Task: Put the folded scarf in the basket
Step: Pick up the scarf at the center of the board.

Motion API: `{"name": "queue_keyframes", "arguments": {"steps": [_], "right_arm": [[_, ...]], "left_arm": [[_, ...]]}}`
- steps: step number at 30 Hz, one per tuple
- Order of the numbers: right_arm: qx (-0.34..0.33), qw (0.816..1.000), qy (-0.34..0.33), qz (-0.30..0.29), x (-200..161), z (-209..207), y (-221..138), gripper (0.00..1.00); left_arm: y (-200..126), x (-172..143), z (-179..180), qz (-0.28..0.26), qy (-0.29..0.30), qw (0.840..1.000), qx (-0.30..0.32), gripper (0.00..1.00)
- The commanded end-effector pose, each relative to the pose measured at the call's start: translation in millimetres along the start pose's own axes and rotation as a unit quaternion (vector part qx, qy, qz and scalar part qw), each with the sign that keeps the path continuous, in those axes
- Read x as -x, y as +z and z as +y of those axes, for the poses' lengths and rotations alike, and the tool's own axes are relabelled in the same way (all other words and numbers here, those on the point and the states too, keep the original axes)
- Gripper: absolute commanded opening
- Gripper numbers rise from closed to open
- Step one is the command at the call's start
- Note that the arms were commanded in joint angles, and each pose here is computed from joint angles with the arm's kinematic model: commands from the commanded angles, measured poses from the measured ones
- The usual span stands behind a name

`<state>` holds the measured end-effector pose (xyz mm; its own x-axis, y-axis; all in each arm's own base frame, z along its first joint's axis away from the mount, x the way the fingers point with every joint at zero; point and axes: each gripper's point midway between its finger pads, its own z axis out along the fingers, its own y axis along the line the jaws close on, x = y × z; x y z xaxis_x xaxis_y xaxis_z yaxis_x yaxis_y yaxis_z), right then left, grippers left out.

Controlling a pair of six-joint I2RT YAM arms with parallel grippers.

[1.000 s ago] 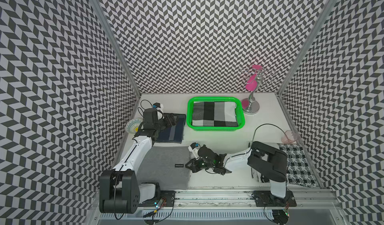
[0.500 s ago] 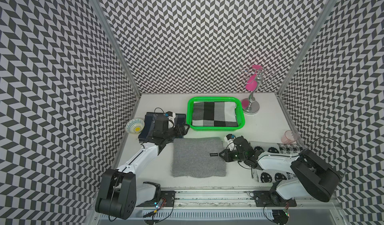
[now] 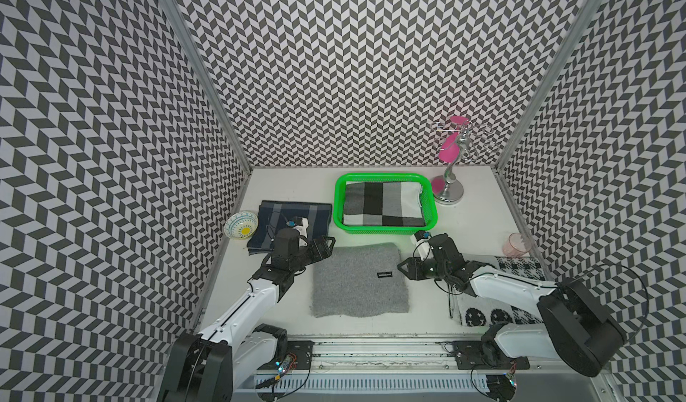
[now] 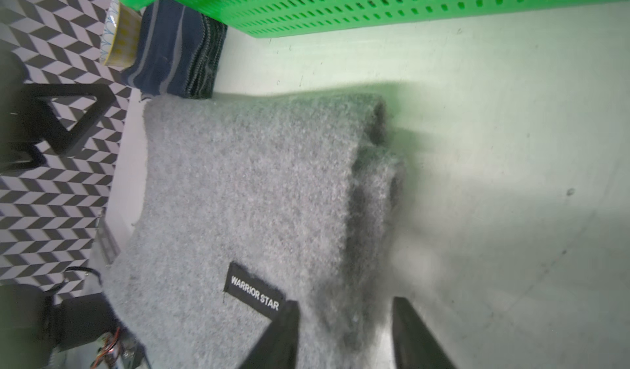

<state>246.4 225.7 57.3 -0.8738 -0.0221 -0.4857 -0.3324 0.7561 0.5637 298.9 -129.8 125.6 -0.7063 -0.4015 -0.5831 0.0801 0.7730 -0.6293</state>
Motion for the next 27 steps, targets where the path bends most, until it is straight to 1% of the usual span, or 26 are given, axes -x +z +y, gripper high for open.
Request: {"name": "queue_keyframes", "arguments": {"steps": [1,5,7,12,17,19,21,23,27], "right_arm": [[0.054,0.998,-0.026,0.003,10,21,0,0.59],[0.043,0.999,-0.016,0.023,4,13,10,0.59],[0.044,0.999,-0.009,0.025,2,11,12,0.60],[0.044,0.998,-0.002,0.039,-7,5,23,0.62],[0.046,0.998,0.003,0.038,-13,2,24,0.63],[0.050,0.998,0.005,0.040,-16,2,25,0.63],[0.060,0.997,0.007,0.047,-20,3,27,0.63],[0.061,0.997,0.006,0.050,-21,5,29,0.63],[0.060,0.997,0.006,0.051,-22,7,34,0.63]], "left_arm": [[1,-18,8,0.014,-0.020,1.000,0.002,0.86],[0,-50,30,0.035,-0.040,0.998,0.014,0.88],[-1,-59,37,0.042,-0.045,0.998,0.021,0.88],[-6,-69,49,0.042,-0.051,0.997,0.047,0.88],[-13,-63,57,0.020,-0.038,0.996,0.084,0.88],[-13,-63,58,0.014,-0.032,0.996,0.087,0.88],[-9,-73,60,0.035,-0.037,0.995,0.087,0.88],[-6,-81,61,0.054,-0.026,0.993,0.100,0.89],[-5,-89,67,0.055,-0.024,0.992,0.110,0.90]]}}
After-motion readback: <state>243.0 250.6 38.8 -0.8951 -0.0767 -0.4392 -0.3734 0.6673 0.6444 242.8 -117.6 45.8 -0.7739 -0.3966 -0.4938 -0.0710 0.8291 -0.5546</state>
